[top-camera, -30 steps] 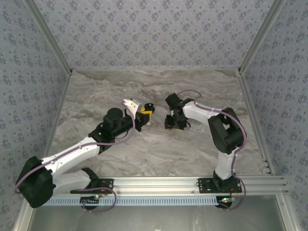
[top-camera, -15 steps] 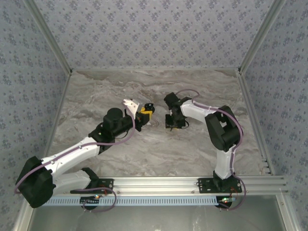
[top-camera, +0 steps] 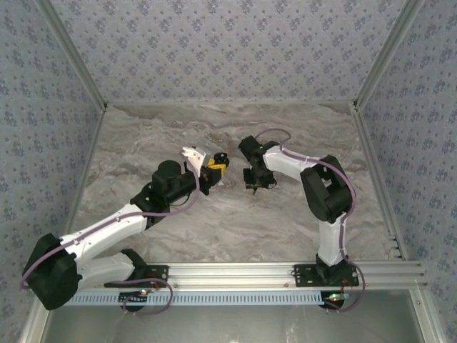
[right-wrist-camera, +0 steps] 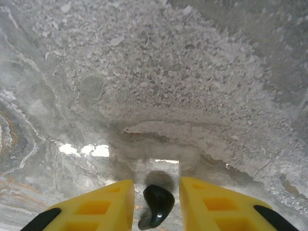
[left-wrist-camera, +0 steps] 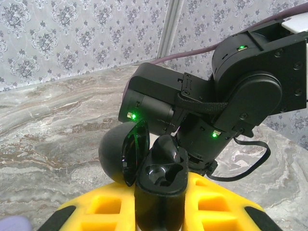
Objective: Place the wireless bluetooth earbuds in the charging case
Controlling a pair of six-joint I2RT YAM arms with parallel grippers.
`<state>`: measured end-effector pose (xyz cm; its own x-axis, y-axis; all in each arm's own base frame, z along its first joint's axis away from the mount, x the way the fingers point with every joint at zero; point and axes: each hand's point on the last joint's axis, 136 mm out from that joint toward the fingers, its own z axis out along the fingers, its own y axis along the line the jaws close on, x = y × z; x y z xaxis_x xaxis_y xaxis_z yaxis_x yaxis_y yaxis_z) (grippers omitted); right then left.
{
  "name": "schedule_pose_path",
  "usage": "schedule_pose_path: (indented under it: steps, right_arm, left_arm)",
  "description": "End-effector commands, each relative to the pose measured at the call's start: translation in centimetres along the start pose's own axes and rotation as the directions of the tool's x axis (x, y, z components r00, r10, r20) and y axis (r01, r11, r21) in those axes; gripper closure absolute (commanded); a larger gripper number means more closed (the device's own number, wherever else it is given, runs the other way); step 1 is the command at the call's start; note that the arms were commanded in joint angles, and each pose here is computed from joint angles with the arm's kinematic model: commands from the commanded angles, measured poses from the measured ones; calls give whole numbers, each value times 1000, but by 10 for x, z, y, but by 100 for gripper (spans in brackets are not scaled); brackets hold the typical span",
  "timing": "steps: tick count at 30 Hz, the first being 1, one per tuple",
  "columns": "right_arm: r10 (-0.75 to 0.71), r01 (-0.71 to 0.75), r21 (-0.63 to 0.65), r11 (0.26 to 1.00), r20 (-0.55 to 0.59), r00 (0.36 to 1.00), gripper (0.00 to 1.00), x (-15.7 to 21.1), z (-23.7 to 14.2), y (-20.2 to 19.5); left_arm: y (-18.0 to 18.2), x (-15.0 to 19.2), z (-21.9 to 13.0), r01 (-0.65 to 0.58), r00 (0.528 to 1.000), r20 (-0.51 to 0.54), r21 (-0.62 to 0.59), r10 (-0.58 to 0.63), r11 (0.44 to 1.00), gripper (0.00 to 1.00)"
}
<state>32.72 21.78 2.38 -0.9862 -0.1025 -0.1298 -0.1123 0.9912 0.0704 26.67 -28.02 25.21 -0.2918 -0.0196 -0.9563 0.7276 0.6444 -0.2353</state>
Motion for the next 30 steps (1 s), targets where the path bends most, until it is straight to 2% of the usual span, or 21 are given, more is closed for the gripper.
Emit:
schedule_pose_path:
  steps: [1, 15, 30]
  right_arm:
    - [-20, 21, 48, 999, -31, 999, 70, 3, 6, -3]
    - [-86, 87, 35, 996, -49, 995, 72, 4, 6, 11]
    - [-126, 126, 39, 991, -20, 992, 71, 0, -4, 18]
  left_arm:
    - [-5, -10, -4, -26, 999, 35, 9, 26, 1000, 83]
    - [-4, -8, -4, -25, 999, 33, 6, 24, 1000, 83]
    - [-4, -10, -7, -25, 999, 38, 4, 25, 1000, 83]
